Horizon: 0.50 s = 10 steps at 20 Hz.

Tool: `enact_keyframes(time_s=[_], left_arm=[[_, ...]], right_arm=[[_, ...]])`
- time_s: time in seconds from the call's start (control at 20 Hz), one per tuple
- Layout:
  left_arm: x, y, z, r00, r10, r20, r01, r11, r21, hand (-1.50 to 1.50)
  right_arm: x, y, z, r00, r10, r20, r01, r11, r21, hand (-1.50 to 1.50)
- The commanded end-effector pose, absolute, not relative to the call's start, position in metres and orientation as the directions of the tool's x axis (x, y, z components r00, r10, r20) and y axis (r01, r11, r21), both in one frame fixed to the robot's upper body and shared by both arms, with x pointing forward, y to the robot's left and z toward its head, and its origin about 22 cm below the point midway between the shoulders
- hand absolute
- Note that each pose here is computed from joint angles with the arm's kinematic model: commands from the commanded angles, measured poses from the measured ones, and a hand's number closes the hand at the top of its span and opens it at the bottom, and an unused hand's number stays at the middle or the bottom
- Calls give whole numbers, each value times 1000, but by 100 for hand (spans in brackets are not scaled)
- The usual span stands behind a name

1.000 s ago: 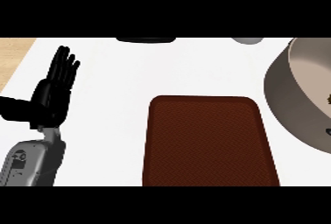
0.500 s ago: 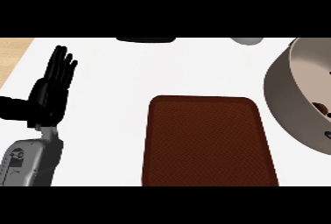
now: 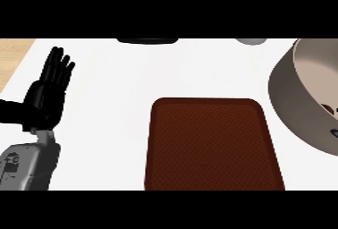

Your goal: Pick the sweet potato from the tray and place it in the pot

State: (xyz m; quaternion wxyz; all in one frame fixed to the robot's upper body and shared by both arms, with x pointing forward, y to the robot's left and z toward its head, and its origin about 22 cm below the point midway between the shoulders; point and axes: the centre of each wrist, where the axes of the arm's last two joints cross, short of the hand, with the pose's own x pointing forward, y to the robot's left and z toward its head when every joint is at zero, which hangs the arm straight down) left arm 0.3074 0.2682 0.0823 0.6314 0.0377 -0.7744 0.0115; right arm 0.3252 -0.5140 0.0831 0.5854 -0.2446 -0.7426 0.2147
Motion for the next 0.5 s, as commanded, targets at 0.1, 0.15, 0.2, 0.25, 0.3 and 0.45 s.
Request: enact_keyframes(time_s=[0.1, 0.15, 0.2, 0.25, 0.3, 0.45], left_arm=[[300, 254, 77, -198, -35, 980, -53, 998, 25, 0], [307, 268, 71, -207, -54, 977, -93, 995, 35, 0], [314, 259, 81, -217, -41, 975, -76, 997, 25, 0], [307, 254, 85, -213, -32, 976, -79, 997, 15, 0], [313, 251, 70, -190, -23, 981, -57, 998, 12, 0], [312, 260, 90, -220, -34, 975, -65, 998, 20, 0]], right_arm=[[314, -534, 99, -194, 399, 896, 170, 913, -370, -150], [300, -543, 93, -201, 389, 899, 178, 917, -357, -150], [309, -545, 114, -217, 364, 906, 209, 924, -322, -150], [292, -555, 105, -225, 369, 902, 244, 917, -314, -150], [305, -539, 93, -232, 373, 898, 267, 913, -310, -150], [283, -568, 120, -249, 331, 910, 274, 925, -262, -150]])
